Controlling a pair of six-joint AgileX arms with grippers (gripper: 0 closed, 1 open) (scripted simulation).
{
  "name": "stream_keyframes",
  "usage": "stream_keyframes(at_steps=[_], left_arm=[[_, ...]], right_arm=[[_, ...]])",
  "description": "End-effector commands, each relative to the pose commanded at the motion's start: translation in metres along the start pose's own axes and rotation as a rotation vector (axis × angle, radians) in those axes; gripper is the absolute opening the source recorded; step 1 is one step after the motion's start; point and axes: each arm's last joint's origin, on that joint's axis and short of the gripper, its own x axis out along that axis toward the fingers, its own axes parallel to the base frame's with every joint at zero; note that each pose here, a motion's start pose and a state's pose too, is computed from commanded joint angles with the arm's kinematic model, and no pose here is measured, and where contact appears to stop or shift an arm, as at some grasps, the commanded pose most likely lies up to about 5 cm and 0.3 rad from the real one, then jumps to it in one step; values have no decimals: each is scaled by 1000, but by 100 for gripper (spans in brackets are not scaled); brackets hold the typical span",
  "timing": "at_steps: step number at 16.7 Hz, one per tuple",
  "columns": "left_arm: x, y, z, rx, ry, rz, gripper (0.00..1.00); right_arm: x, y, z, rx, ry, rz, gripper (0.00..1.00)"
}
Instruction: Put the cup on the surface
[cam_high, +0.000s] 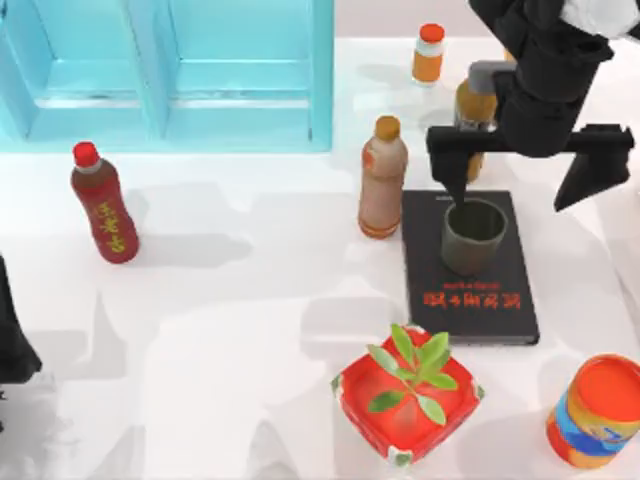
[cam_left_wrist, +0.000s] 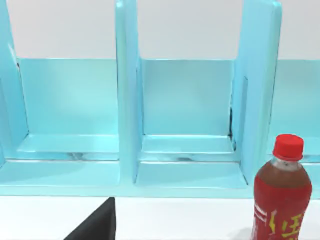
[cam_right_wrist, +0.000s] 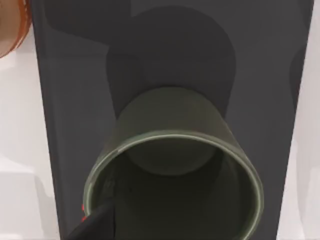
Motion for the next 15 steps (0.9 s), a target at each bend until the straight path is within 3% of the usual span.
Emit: stream_keyframes(at_steps=[4,9,15], left_arm=[[0,0,0,0,0,0,100],[0,0,0,0,0,0,100],[0,0,0,0,0,0,100]], right_arm=[[39,-1,-4,0,3,-2,100],[43,-1,-4,0,5,-2,100],[43,-1,-4,0,5,-2,55]])
